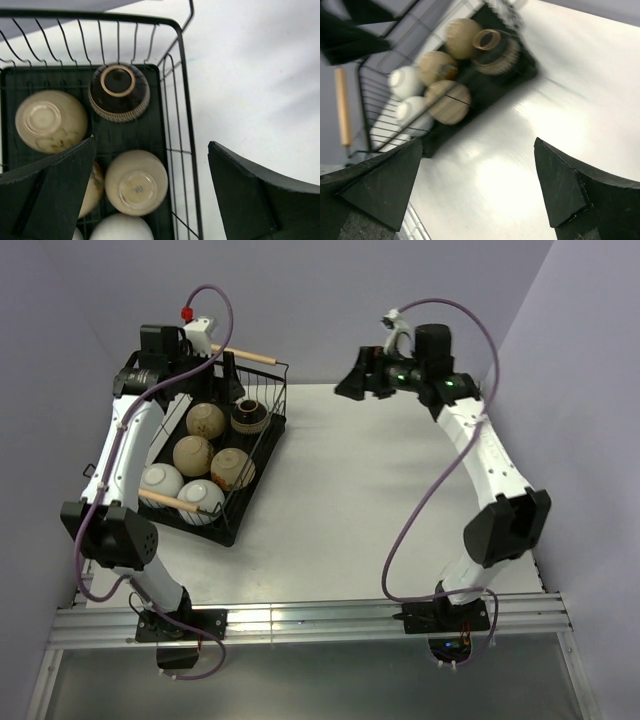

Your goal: Load the bowls into the dish rack

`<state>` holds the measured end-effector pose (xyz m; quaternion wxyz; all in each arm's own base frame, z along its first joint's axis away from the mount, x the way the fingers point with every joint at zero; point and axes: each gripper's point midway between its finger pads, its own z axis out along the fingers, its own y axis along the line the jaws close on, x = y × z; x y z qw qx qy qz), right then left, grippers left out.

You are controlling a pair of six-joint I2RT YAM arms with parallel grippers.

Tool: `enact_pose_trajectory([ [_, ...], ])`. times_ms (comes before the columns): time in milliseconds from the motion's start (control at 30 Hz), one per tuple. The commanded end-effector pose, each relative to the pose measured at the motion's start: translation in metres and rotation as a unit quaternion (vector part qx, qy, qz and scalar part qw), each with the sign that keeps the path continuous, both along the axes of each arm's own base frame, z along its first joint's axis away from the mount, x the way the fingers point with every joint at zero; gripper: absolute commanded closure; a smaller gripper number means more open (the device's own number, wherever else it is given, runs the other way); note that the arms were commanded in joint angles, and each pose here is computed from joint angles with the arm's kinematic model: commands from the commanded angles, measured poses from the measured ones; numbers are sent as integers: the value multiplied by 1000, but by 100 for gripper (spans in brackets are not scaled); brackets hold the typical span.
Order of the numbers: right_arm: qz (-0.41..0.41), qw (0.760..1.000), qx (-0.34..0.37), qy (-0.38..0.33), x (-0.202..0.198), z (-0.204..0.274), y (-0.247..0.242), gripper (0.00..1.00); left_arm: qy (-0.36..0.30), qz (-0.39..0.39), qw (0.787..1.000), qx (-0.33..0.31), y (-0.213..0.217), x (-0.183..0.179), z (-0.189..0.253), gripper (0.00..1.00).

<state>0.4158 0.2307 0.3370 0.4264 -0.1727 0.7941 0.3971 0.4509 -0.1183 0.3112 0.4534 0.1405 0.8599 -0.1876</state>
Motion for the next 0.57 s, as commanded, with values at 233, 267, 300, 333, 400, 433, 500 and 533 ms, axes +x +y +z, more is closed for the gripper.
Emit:
enact_pose_trajectory([
  [233, -116, 986, -115, -19, -77, -40, -113, 0, -12, -13, 999, -43, -4, -73, 14, 1],
  [267, -119, 986, -118, -18, -83, -43, -115, 0, -10, -13, 999, -47, -4, -81, 12, 0],
  [300, -124, 985, -118, -15, -88, -45, -116, 0, -11, -14, 999, -49, -4, -84, 12, 0],
  [333, -126, 985, -118, -14, -96, -49, -118, 0, -20, -15, 998, -51, -4, -89, 16, 1],
  [400, -127, 985, -117, -16, -102, -52, -118, 0, -14, -13, 998, -54, -4, -95, 9, 0],
  [433, -130, 984, -118, -19, -107, -53, -120, 0, -14, -15, 998, -55, -4, -101, 8, 1],
  [500, -136, 983, -121, -31, -112, -49, -122, 0, -13, -21, 998, -54, -4, -107, 7, 1],
  [533, -140, 982, -124, -35, -112, -47, -124, 0, -18, -29, 998, -54, -5, -112, 7, 0],
])
